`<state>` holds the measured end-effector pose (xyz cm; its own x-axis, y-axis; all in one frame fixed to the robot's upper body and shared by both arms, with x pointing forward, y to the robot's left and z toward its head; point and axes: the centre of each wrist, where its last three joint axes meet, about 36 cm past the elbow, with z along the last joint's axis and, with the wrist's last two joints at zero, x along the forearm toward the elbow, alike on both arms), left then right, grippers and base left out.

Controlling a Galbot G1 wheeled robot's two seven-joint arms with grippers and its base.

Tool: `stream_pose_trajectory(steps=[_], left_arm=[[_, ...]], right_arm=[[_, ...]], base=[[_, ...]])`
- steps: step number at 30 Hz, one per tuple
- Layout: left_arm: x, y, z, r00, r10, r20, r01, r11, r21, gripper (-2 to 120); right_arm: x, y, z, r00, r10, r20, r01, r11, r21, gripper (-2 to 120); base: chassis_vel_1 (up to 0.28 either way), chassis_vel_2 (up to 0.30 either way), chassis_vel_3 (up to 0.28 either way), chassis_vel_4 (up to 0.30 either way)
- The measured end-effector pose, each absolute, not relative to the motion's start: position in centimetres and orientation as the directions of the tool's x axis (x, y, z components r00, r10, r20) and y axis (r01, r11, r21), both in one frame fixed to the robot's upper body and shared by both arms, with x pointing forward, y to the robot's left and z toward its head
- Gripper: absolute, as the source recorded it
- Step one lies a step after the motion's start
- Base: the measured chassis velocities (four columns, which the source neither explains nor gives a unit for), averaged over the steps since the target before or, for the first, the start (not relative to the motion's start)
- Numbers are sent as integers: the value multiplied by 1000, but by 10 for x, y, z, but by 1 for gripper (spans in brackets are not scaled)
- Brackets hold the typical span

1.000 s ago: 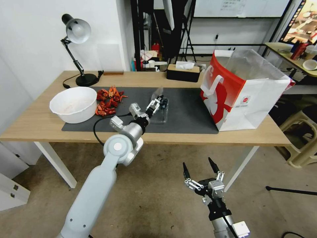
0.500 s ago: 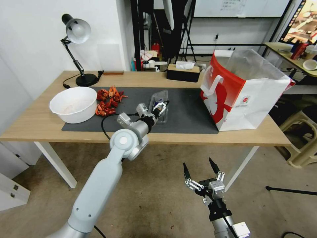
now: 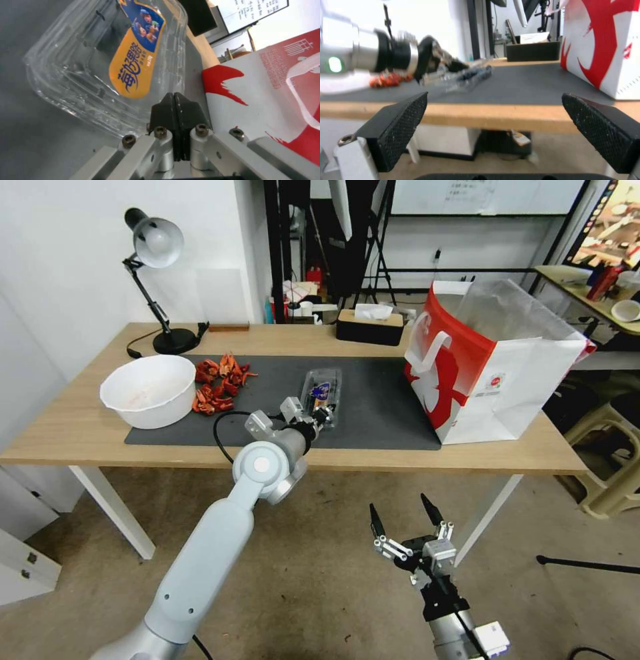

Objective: Close the takeout container lid, then place the container into the takeout bag.

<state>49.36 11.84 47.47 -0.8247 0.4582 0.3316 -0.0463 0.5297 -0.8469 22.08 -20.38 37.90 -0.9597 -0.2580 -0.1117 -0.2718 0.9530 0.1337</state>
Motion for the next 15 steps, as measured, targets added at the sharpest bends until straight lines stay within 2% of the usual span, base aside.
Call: stream_pose_trajectory(steps=[6,9,15], left_arm=[[492,119,471,-824,451,343,-56,537,-842,0],[492,121,469,-826,445,347,-63,539,-840,0],[492,122,468,-831,433,349,-70,541,-838,0]], right_arm=[[249,-224,411,-956,-254,-148,-286,918,274,100],[284,-237,446,-953,-246,-178,-302,833,463,100],[322,-243,470,-953,-254,-162,-299,730,614,100]], base=[[0,0,0,0],[0,0,0,0],[0,0,0,0]])
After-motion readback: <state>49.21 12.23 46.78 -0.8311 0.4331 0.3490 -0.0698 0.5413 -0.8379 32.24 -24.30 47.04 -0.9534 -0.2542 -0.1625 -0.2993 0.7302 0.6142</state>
